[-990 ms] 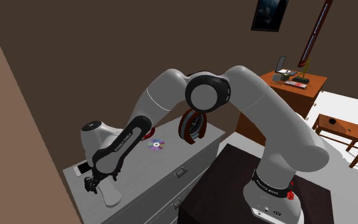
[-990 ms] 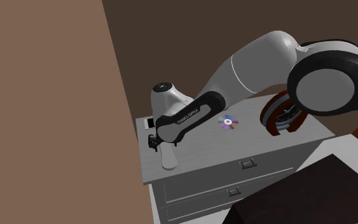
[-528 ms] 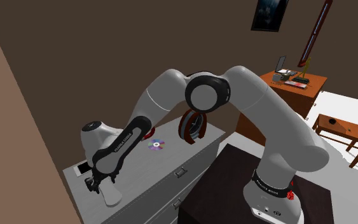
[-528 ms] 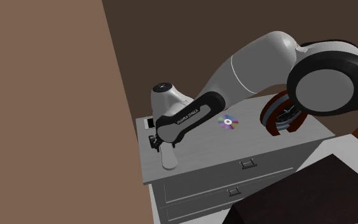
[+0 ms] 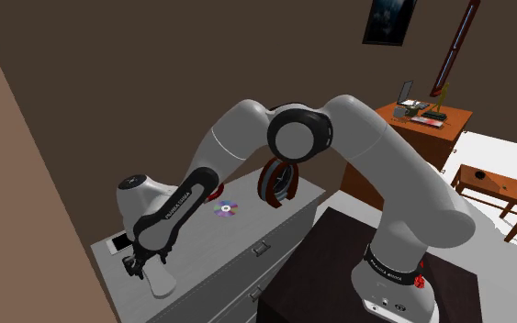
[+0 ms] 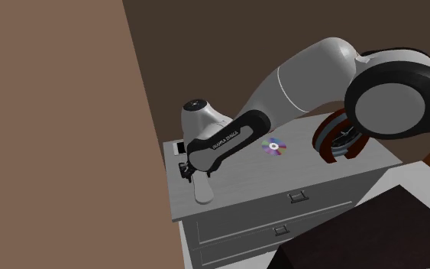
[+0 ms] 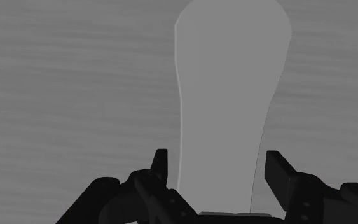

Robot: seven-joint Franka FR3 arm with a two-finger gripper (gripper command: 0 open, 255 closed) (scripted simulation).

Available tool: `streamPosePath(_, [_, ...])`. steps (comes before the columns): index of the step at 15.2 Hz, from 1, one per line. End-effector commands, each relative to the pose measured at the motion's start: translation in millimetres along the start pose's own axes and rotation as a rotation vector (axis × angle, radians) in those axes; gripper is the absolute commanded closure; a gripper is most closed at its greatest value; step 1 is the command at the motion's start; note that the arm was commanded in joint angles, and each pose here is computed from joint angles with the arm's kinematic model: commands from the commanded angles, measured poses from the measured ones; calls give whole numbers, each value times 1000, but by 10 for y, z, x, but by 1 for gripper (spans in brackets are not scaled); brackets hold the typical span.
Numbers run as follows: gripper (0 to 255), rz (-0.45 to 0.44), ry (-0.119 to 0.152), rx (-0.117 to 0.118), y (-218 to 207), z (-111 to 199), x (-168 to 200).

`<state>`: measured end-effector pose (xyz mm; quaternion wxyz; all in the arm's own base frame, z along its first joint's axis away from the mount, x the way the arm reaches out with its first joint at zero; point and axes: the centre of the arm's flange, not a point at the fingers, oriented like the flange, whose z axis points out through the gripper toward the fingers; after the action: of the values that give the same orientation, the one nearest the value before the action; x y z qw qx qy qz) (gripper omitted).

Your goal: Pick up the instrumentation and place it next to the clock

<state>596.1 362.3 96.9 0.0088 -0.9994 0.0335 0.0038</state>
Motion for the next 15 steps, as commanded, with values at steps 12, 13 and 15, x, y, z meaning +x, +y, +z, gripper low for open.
streamPosePath(12, [255, 0, 0, 0, -11, -632, -6])
streamPosePath(13, [255, 0, 0, 0, -12, -685, -6])
streamPosePath(15, [255, 0, 0, 0, -14, -791, -7])
